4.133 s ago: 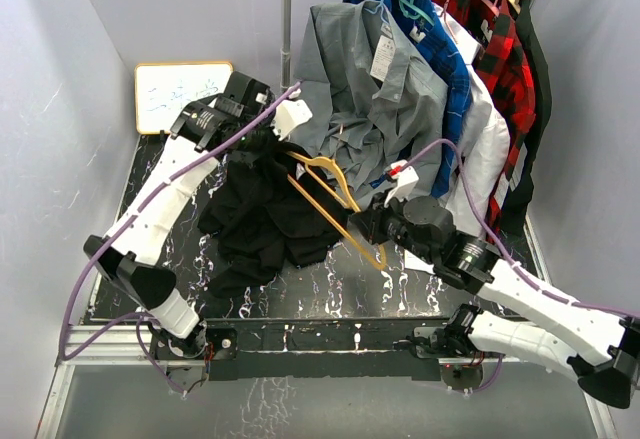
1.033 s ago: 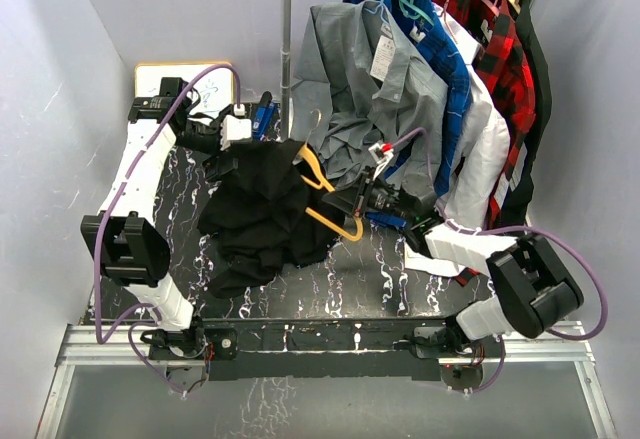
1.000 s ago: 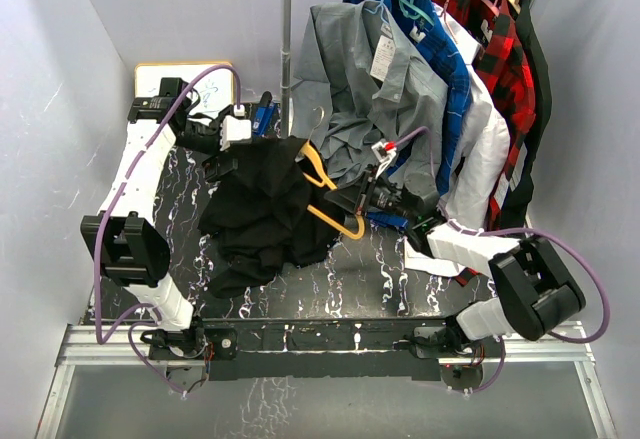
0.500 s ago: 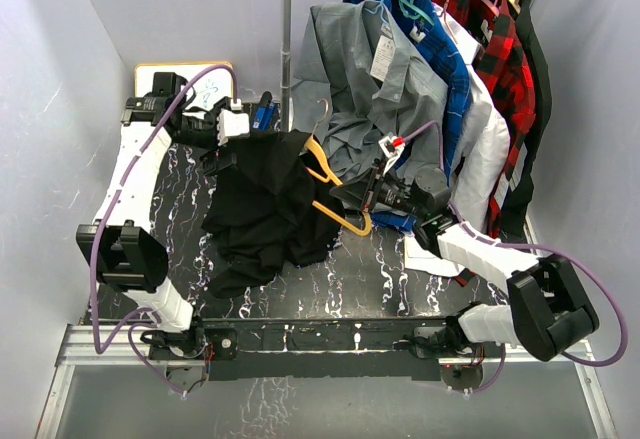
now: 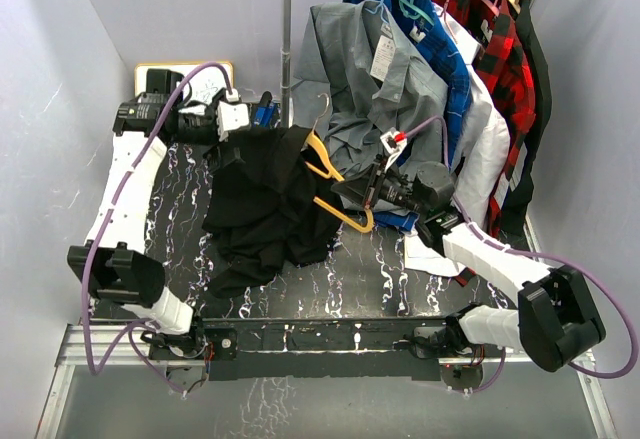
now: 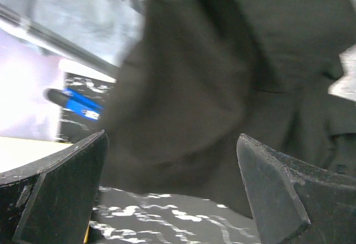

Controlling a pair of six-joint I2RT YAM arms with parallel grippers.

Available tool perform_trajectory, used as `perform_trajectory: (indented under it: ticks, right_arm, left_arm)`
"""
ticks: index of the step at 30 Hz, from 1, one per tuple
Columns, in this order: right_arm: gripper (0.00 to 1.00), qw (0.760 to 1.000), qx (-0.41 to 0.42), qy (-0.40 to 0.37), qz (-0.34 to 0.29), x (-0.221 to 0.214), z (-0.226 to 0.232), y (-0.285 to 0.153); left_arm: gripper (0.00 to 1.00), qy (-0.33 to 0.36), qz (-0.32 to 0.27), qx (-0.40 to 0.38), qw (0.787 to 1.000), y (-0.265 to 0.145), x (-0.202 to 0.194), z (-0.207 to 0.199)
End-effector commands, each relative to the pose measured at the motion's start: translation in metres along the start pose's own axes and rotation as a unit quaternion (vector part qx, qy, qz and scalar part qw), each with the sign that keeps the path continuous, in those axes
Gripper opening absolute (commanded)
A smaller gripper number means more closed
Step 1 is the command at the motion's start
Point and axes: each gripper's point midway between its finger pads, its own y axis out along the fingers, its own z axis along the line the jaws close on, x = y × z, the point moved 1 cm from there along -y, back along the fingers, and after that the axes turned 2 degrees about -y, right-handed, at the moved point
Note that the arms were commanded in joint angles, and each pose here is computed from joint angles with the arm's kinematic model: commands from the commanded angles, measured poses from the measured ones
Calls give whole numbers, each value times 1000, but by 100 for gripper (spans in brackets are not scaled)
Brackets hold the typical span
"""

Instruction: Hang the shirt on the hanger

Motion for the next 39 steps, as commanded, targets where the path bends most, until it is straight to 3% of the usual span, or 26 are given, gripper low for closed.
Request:
perform_trajectory:
  ticks: [1,5,11,15,18,24,39]
  right_arm:
    - [0,994,-30,-62,-82,63,8,0]
    - [0,992,-49,-67,-96,72,7,-3]
    - [0,991,-54,-65,-103,77,7,-4]
    - [0,990,-57,-65,-114,83,10,-7]
    - [0,989,-58,-67,-118,86,14,-9]
    - [0,988,-69,-81,-116,89,16,-14]
    - [0,987,-73,-86,-118,94,15,-17]
  left_arm:
    - [98,-76,-33,-18,996,-3,15,-55]
    - [98,-145,30,-36,988,22,-6,-93]
    - [98,-222,40,76,971,29,-17,-80]
    - [98,-216,74,201,952,30,-50,-48]
    - [98,-174,129,242,946,29,-85,-45]
    - [98,-124,184,227,948,32,-122,-59]
    - [85,-149,200,73,966,53,-152,-113]
